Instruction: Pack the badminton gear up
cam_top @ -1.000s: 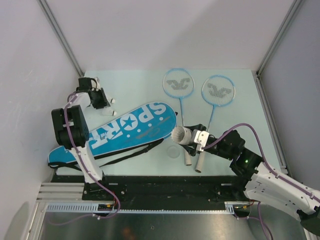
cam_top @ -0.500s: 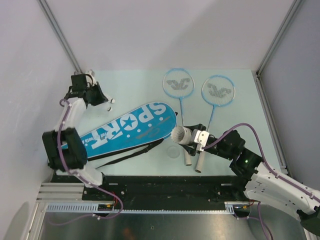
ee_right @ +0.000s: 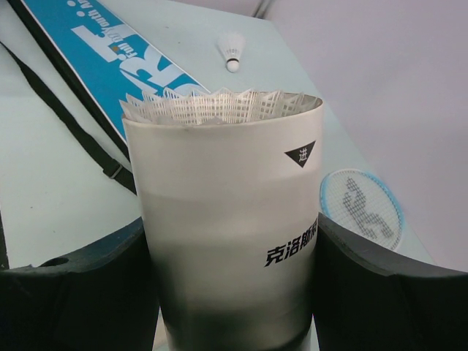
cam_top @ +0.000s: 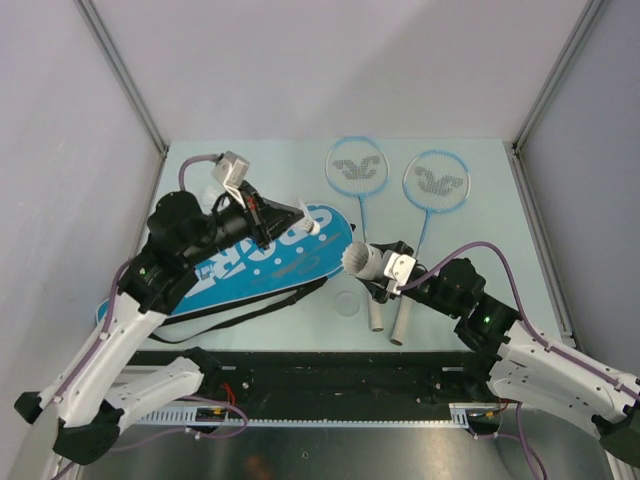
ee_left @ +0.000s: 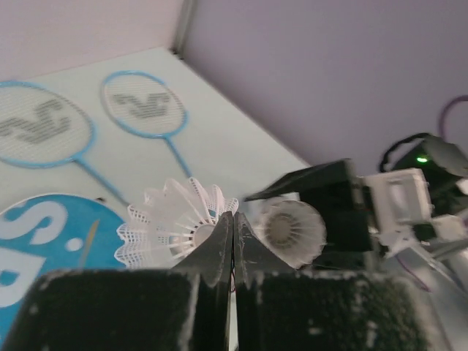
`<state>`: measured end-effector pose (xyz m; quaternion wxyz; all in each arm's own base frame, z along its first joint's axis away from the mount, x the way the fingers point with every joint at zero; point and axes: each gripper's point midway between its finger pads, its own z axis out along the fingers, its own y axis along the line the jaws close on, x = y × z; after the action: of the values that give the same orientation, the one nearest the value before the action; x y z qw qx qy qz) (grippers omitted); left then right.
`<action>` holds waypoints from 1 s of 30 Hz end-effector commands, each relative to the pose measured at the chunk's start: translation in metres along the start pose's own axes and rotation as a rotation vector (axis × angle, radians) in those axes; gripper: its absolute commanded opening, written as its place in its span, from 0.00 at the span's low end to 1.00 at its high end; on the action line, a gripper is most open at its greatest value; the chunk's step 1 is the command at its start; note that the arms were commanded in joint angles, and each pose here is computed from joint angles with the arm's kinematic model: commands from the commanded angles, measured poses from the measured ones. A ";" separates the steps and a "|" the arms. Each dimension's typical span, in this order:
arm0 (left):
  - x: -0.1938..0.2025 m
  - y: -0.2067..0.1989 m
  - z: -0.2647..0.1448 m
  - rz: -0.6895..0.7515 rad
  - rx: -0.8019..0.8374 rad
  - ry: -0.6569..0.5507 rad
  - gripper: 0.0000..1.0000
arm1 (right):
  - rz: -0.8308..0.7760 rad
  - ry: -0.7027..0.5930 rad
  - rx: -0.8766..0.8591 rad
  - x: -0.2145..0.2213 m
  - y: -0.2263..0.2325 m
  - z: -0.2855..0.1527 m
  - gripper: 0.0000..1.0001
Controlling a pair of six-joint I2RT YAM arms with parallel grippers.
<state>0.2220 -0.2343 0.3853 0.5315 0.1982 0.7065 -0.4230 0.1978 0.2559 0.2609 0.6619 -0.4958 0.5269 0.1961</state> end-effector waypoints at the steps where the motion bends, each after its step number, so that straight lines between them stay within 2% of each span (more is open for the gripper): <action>1: 0.004 -0.025 0.013 -0.065 0.041 -0.024 0.00 | 0.067 -0.019 0.056 -0.007 -0.008 -0.001 0.28; 14: 0.032 -0.081 0.037 -0.077 0.173 0.062 0.00 | 0.075 -0.038 0.073 -0.012 -0.012 -0.003 0.28; 19: 0.045 -0.088 0.046 -0.079 0.166 0.071 0.01 | 0.078 -0.051 0.096 -0.016 -0.016 -0.003 0.28; 25: 0.050 -0.093 0.060 -0.138 0.178 0.006 0.00 | 0.104 -0.069 0.141 -0.021 -0.025 -0.003 0.28; 26: 0.061 -0.091 0.062 -0.145 0.178 0.027 0.01 | 0.109 -0.071 0.146 -0.021 -0.026 -0.003 0.28; 28: 0.060 -0.100 0.062 -0.150 0.230 0.022 0.17 | 0.113 -0.075 0.148 -0.022 -0.026 -0.003 0.28; 29: 0.063 -0.102 0.064 -0.155 0.247 0.035 0.31 | 0.114 -0.072 0.148 -0.021 -0.026 -0.003 0.28; 30: 0.067 -0.113 0.062 -0.152 0.308 0.063 0.40 | 0.114 -0.068 0.150 -0.020 -0.026 -0.003 0.28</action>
<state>0.1687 -0.3438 0.3417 0.4535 0.2194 0.7035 -0.5013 0.2087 0.2468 0.2728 0.6836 -0.4516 0.5437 0.1823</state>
